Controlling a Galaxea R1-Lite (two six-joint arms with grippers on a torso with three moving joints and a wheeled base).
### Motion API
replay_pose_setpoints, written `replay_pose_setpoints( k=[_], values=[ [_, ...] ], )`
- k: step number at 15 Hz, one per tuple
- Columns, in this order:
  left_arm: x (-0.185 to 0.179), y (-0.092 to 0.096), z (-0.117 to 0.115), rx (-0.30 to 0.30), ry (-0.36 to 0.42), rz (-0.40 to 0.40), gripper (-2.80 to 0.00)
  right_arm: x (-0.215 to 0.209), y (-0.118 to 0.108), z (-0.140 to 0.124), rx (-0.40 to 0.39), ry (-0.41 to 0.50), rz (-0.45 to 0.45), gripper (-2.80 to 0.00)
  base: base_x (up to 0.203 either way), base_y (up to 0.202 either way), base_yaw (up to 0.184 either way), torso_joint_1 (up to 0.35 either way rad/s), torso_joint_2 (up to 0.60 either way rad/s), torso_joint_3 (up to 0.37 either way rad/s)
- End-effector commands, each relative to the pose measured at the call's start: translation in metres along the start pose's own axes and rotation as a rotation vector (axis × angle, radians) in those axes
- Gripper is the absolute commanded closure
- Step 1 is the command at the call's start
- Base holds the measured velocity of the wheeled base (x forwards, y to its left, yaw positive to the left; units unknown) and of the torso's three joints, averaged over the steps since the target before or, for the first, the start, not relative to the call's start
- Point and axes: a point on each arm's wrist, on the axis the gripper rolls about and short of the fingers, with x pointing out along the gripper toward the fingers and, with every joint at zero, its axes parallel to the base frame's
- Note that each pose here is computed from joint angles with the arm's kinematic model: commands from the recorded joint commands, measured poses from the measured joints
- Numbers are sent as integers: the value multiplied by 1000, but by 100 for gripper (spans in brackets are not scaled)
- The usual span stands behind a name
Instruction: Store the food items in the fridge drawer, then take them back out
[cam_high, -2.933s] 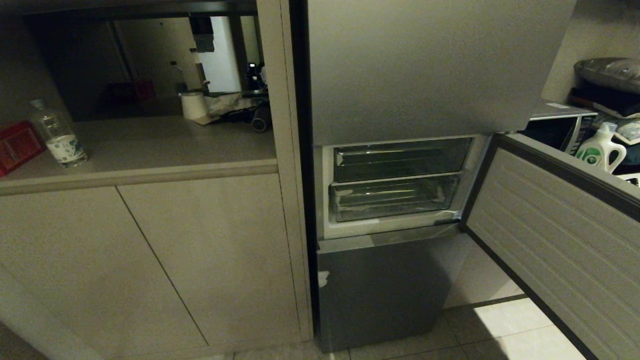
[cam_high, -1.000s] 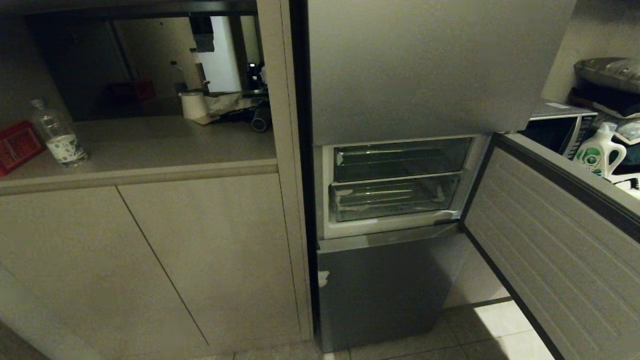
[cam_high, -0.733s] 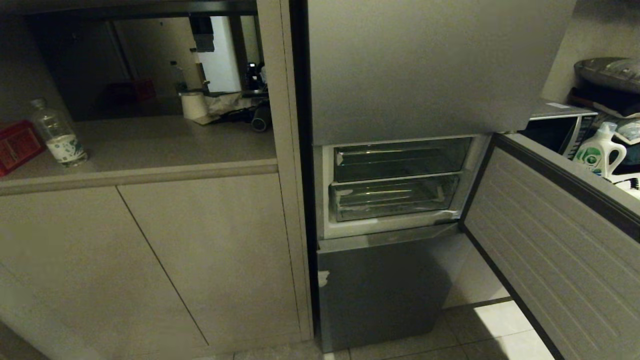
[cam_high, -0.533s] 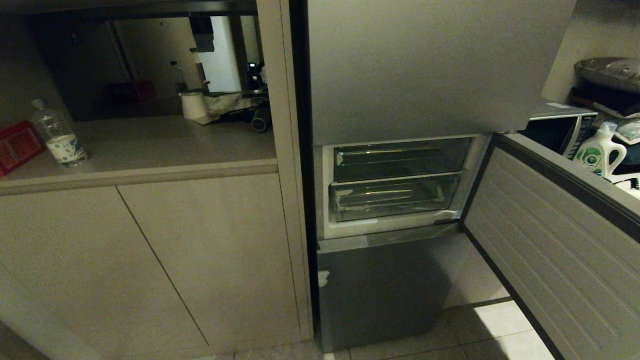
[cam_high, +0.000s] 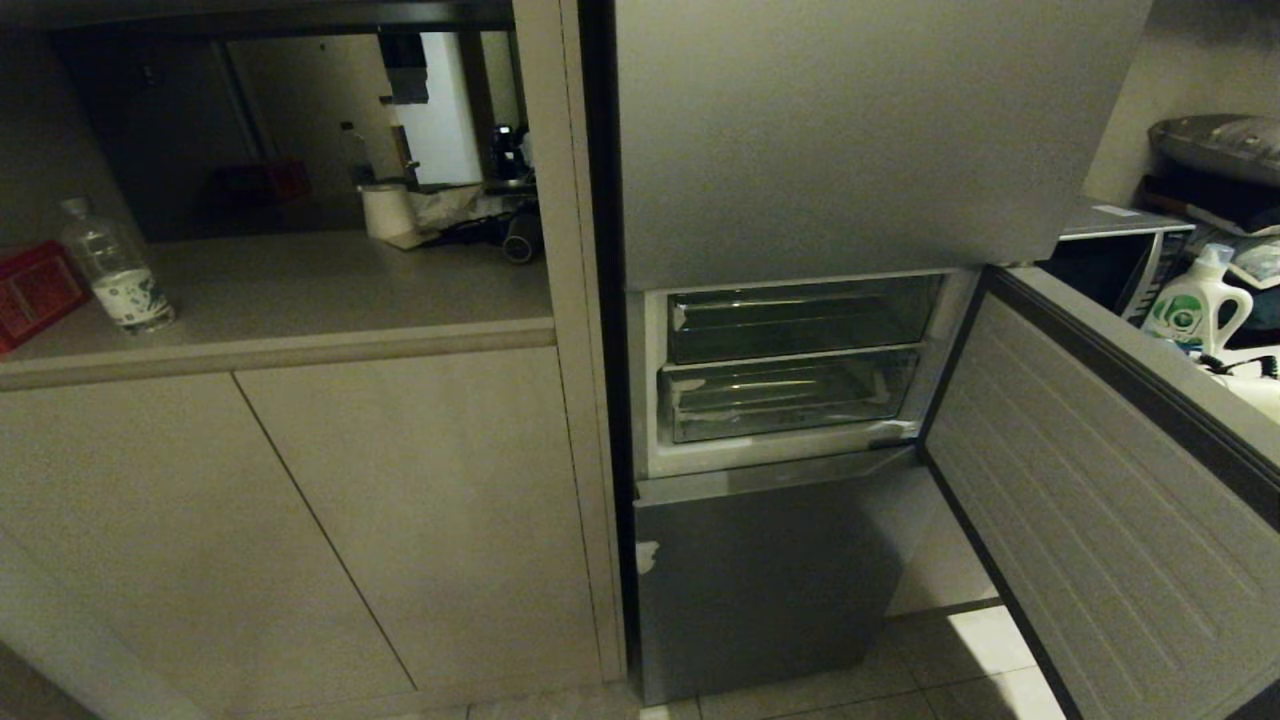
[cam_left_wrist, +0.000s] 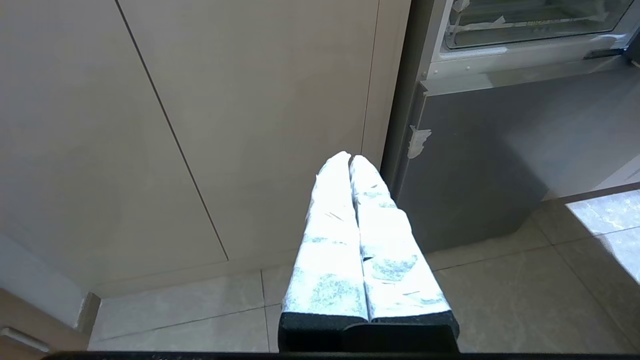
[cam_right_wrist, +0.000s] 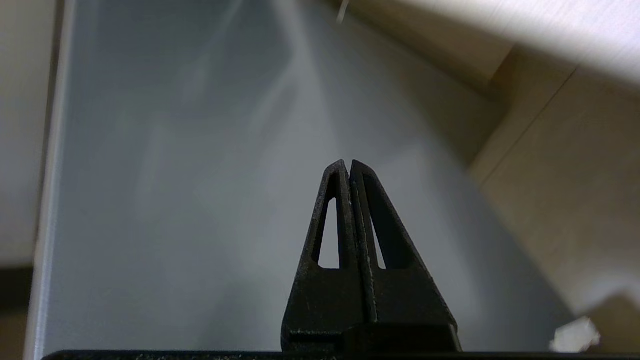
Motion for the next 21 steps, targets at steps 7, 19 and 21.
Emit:
replay_pose_setpoints(
  k=[7, 19, 21],
  values=[
    [0, 0, 0, -1, 1, 0, 0, 26, 105, -106, -340, 411, 288, 0, 0, 0, 0, 0, 0, 0],
    [0, 0, 0, -1, 1, 0, 0, 176, 245, -271, -710, 199, 431, 0, 0, 0, 0, 0, 0, 0],
    [0, 0, 0, -1, 1, 0, 0, 210, 265, -292, -707, 22, 430, 0, 0, 0, 0, 0, 0, 0]
  ],
)
